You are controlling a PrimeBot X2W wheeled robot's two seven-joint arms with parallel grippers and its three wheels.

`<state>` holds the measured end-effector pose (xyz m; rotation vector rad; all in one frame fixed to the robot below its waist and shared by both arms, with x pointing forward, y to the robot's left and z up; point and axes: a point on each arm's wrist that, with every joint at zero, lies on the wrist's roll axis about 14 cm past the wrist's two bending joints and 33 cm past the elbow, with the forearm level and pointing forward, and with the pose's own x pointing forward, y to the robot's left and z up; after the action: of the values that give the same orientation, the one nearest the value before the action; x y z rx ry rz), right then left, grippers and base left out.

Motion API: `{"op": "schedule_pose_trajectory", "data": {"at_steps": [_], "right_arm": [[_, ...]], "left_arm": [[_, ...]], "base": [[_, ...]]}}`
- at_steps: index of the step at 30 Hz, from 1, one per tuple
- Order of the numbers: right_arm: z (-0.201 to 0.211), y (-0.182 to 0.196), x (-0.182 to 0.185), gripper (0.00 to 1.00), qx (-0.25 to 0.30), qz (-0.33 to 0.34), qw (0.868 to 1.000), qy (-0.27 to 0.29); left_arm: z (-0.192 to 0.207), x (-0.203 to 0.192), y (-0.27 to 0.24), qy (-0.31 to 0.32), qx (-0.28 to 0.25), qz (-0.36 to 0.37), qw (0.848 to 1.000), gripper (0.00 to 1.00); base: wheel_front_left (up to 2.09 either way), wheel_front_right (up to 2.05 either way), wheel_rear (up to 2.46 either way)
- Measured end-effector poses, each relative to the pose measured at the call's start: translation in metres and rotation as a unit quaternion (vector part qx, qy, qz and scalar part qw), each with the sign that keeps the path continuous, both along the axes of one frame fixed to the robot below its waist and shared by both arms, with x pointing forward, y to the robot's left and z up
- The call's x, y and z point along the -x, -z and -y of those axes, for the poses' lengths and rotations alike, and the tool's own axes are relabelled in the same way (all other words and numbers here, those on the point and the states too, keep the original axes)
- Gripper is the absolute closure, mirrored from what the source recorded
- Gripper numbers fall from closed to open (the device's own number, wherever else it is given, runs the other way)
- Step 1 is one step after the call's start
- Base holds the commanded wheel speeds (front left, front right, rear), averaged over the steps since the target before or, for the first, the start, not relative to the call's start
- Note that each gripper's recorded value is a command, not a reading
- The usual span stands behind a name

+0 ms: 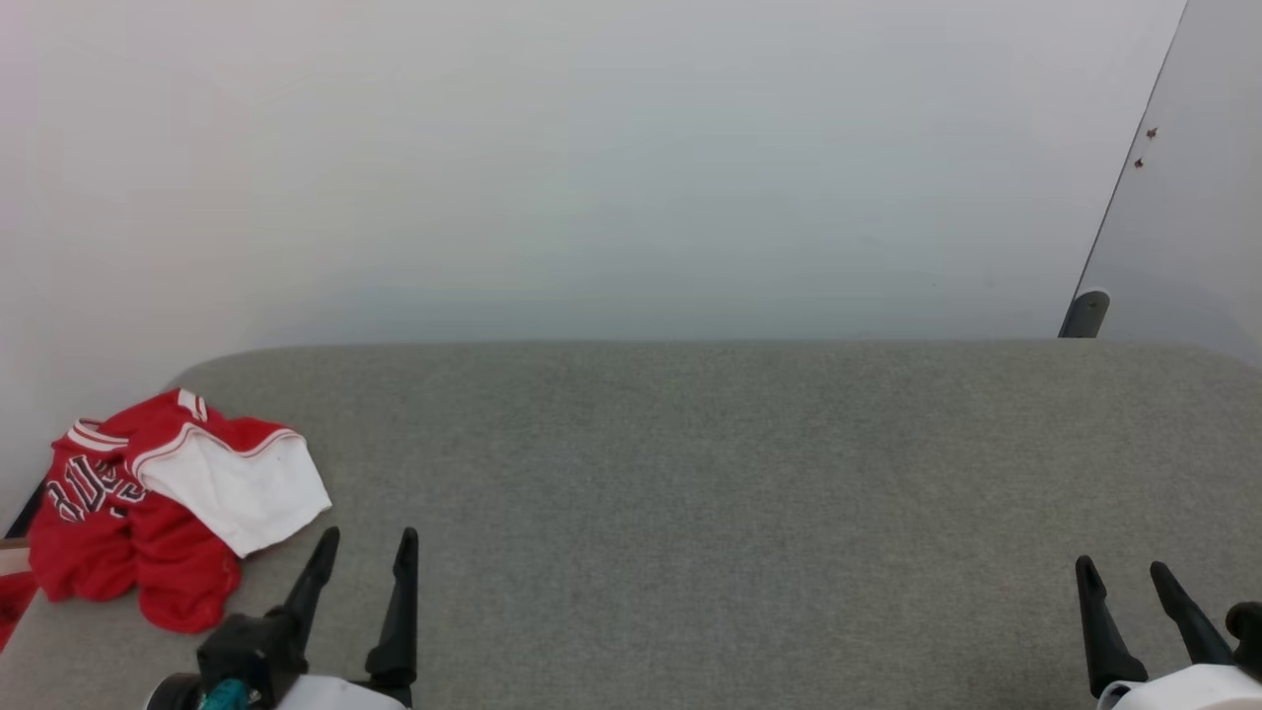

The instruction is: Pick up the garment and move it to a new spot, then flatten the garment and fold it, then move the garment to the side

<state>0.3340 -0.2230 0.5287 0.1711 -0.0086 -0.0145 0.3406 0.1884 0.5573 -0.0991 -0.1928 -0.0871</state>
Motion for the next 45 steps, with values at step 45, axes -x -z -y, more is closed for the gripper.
{"op": "schedule_pose_trajectory", "data": {"at_steps": [45], "right_arm": [[-0.005,-0.007,0.004,0.00,0.078,0.007,0.997,-0.007]], "left_arm": [[-0.019,0.019,-0.001,-0.035,-0.045,0.023,0.998,0.00]], "base": [[0.00,0.00,0.00]]}}
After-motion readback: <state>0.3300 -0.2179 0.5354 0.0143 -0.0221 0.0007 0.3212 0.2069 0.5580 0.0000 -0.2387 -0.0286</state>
